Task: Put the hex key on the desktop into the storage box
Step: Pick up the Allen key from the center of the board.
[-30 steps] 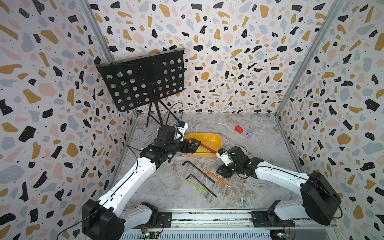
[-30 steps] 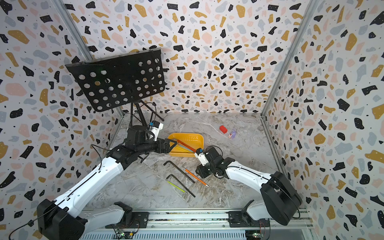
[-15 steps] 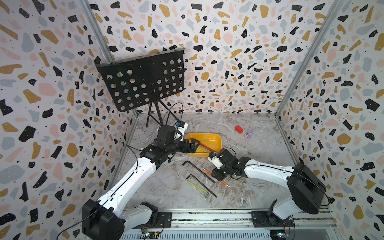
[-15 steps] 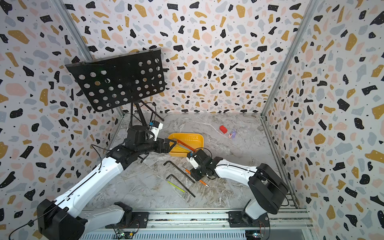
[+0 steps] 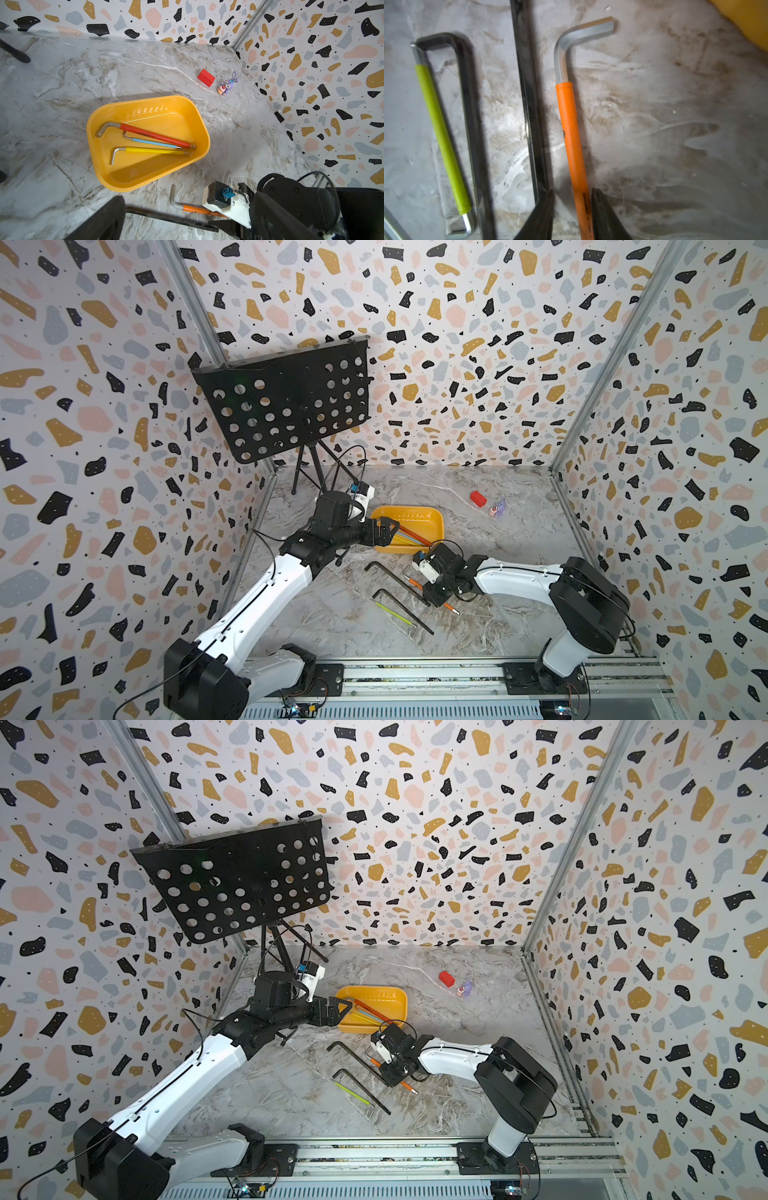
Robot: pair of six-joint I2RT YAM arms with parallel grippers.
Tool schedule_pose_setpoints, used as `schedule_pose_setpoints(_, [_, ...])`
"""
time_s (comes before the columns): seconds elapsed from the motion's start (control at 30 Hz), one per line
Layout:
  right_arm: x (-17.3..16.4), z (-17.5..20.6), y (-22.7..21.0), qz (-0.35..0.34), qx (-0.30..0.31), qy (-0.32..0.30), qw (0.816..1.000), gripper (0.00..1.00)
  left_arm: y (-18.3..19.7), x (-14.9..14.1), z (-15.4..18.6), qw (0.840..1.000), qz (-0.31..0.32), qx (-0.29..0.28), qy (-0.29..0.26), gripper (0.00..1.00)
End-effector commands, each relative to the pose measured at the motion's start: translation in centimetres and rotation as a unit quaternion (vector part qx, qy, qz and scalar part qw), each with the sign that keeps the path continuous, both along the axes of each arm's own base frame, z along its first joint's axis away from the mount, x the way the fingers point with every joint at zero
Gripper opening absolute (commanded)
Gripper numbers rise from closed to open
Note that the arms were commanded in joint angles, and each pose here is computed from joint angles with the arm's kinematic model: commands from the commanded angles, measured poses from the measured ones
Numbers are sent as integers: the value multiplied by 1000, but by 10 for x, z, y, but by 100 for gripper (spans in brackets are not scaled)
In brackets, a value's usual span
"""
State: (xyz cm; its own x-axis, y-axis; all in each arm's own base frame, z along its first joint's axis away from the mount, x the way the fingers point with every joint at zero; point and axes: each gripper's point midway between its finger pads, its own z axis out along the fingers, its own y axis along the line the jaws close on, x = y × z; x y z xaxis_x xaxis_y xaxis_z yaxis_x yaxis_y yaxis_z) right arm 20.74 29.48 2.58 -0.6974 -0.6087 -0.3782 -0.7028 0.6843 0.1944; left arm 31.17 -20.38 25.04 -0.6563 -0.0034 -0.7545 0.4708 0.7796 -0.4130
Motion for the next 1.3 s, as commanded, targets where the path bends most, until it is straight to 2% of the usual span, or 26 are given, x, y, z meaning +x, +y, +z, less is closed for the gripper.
schedule_pose_setpoints(0.0, [7, 7, 7, -8, 8, -15, 1000, 36, 1, 1, 23, 999, -2, -6, -33, 100])
schedule_pose_setpoints(0.4, [5, -16, 0, -18, -20, -22, 999, 32, 0, 1, 21, 1000, -3, -6, -29, 100])
schedule_pose_setpoints(0.7, [6, -24, -2, -23, -29, -25, 999, 13, 1, 1, 20, 1000, -1, -4, -28, 100])
schedule_pose_setpoints(0.97, [9, -18, -2, -28, -27, -37, 999, 0, 0, 1, 20, 1000, -2, -5, -28, 100])
schedule_pose_setpoints(1.27, [9, -3, -3, -32, -5, -53, 998, 0, 1, 0, 20, 1000, -2, -4, -29, 100])
